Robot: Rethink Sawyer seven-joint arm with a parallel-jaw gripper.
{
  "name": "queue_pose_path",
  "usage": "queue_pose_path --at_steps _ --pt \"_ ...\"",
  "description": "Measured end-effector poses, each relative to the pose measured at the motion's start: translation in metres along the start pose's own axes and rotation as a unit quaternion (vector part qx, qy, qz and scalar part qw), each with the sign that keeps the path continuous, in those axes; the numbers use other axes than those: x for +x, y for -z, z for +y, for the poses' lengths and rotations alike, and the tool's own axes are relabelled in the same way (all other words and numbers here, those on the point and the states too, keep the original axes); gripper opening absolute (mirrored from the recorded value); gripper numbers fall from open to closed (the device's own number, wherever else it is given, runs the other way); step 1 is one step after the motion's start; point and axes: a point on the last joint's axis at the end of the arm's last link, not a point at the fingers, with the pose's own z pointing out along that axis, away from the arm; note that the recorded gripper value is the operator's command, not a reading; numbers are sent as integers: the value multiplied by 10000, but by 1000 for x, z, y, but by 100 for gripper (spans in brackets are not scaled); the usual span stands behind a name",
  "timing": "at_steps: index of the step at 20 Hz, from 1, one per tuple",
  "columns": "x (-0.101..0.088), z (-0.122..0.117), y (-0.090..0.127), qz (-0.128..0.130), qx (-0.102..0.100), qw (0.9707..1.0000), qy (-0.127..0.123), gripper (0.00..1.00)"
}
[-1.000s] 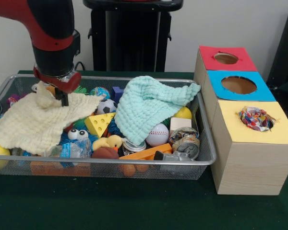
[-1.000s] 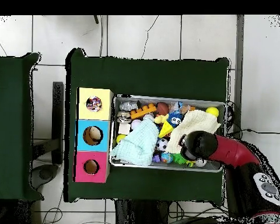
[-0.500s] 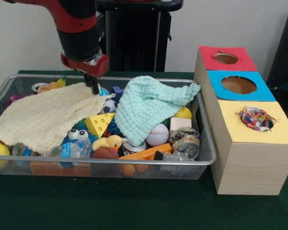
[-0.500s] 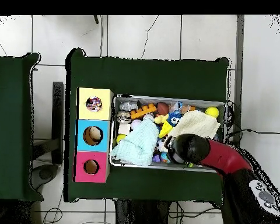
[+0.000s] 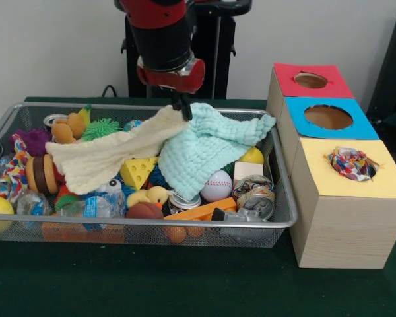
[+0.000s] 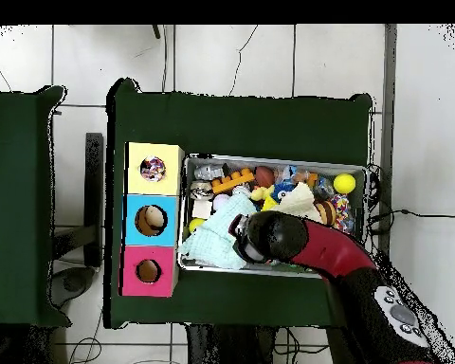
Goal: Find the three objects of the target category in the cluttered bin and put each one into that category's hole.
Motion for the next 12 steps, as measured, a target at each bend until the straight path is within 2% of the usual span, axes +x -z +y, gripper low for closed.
queue_pose_path --at_steps 5,12 --pt "6 34 -1 -59 -195 9997 96 0" --pt "23 55 -3 -168 -404 9990 125 0"
